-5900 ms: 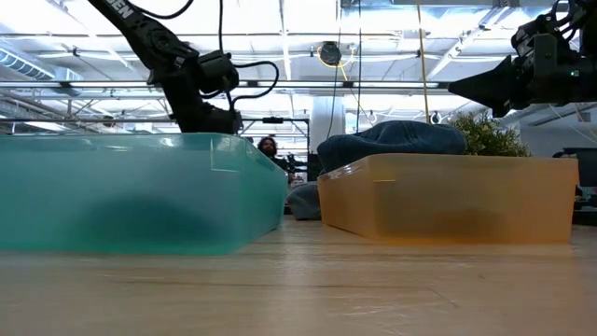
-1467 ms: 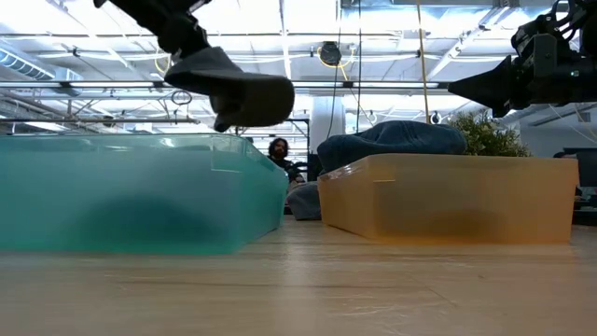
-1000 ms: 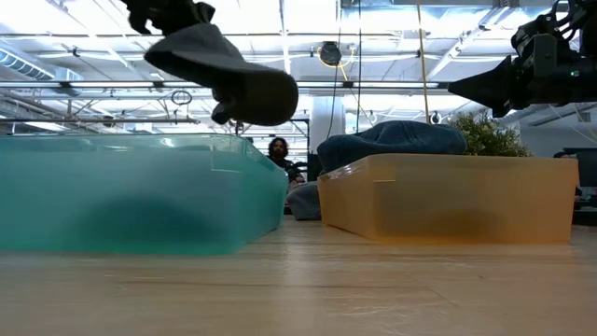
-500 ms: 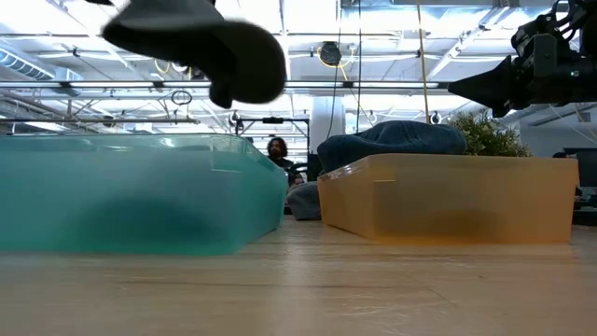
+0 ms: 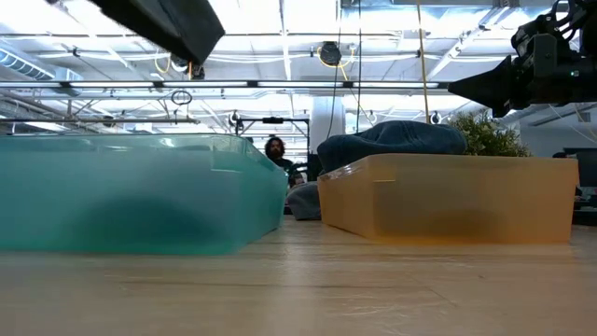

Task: Pick & Place hat
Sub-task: Put the left gray cap into the light blue bin

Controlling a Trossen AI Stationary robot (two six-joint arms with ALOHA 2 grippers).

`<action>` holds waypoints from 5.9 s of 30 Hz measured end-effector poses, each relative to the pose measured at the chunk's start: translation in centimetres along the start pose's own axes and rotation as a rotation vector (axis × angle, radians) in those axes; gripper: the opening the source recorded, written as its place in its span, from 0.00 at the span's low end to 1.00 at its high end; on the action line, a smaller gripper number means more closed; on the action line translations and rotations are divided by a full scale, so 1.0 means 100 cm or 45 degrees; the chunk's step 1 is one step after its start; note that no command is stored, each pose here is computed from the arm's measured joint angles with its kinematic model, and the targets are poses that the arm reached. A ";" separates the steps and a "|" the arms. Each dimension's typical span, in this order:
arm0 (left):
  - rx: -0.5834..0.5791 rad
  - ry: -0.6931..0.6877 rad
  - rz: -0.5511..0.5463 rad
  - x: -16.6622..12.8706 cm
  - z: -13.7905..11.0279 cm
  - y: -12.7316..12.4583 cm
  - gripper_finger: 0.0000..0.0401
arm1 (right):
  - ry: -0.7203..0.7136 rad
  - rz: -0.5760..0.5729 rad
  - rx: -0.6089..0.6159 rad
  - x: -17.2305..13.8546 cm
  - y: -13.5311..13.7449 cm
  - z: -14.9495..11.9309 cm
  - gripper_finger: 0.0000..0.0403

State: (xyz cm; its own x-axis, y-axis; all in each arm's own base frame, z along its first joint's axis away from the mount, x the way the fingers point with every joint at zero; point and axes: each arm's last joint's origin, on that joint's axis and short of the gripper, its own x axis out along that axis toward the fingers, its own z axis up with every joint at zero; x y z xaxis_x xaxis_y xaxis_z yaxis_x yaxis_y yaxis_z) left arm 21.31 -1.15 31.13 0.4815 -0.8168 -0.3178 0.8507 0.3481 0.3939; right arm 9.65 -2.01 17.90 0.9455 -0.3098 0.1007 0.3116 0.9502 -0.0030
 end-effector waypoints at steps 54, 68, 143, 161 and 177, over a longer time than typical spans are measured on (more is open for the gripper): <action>-0.442 0.107 0.189 0.035 -0.107 0.065 0.17 | 0.000 0.000 0.000 0.000 0.000 0.000 0.00; -0.534 0.199 0.325 0.022 -0.112 0.070 0.42 | 0.000 0.000 0.000 0.000 0.000 0.000 0.00; -1.177 1.365 1.049 0.123 -0.094 -0.009 0.01 | 0.000 0.000 0.000 0.000 0.000 0.000 0.00; -1.445 1.524 1.019 0.114 -0.080 -0.022 0.01 | 0.000 0.000 0.000 0.000 0.000 0.000 0.00; -1.242 1.498 1.209 0.105 -0.110 -0.017 0.01 | 0.000 0.000 0.000 0.000 0.000 0.000 0.00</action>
State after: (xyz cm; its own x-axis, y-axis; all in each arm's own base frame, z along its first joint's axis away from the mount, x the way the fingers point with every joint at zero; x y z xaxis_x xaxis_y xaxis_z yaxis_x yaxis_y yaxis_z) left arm 27.22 -5.30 17.65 0.3402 0.3728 -0.8633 -0.1816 0.9268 0.3287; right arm 9.65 -2.01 17.90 0.9456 -0.3095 0.1007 0.3113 0.9503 -0.0030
